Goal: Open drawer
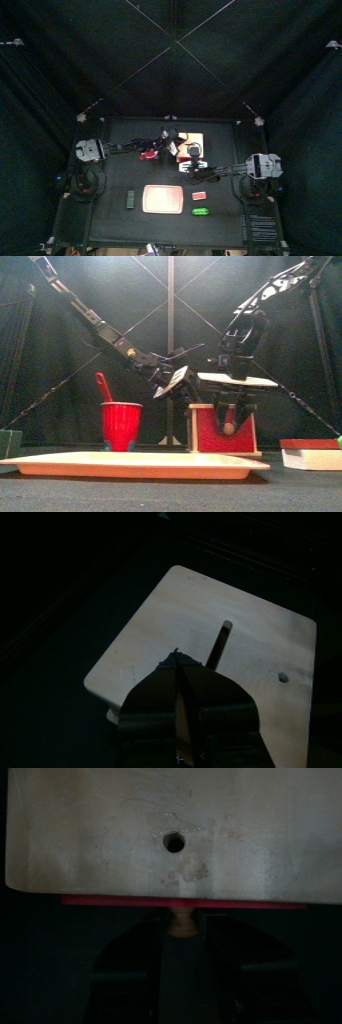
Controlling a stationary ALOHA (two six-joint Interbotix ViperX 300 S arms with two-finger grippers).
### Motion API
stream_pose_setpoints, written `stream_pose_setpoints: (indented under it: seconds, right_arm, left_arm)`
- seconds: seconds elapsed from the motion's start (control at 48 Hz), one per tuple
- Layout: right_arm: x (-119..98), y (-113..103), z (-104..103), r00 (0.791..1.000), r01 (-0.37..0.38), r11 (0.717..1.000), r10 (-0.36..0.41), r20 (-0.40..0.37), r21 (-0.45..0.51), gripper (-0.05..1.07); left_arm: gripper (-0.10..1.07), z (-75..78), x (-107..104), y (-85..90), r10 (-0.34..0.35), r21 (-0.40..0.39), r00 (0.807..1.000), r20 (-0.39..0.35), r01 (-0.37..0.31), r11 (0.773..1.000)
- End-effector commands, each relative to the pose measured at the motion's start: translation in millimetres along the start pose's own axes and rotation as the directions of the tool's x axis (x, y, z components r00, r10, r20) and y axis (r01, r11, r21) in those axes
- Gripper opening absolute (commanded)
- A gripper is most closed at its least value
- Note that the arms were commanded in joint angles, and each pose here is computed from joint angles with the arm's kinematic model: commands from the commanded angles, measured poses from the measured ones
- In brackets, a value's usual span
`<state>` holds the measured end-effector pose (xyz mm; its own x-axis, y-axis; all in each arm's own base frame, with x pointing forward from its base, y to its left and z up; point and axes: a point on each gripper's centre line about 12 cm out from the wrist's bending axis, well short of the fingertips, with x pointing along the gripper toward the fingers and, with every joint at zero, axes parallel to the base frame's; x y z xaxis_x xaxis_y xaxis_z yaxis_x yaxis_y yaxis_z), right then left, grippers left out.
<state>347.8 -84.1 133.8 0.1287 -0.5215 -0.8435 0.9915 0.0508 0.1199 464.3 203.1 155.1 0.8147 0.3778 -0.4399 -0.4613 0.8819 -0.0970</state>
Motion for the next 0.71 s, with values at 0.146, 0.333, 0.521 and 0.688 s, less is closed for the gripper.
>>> stream_pose_setpoints:
  seconds: [0.146, 0.333, 0.521, 0.688]
  right_arm:
    - [-7, 5, -1, 0.998, -0.044, 0.999, 0.045, -0.034, 0.032, 0.52]
    - [-10, 8, -8, 0.994, -0.076, 0.996, 0.079, -0.074, 0.042, 0.52]
    - [-16, 11, -22, 0.989, -0.098, 0.994, 0.101, -0.108, 0.04, 0.52]
    - [-21, 11, -28, 0.986, -0.111, 0.993, 0.114, -0.12, 0.033, 0.52]
  left_arm:
    - [0.37, -2.5, 0, 1.0, 0.002, 0.001, 1.0, -0.011, -0.002, 1.0]
    - [0.37, -2.7, 0, 1.0, 0.002, -0.001, 1.0, -0.012, -0.002, 1.0]
    - [0.37, -2.5, 0, 1.0, 0.002, -0.001, 1.0, -0.011, -0.002, 1.0]
    - [0.37, -2.7, 0, 1.0, 0.002, -0.002, 1.0, -0.012, -0.002, 1.0]
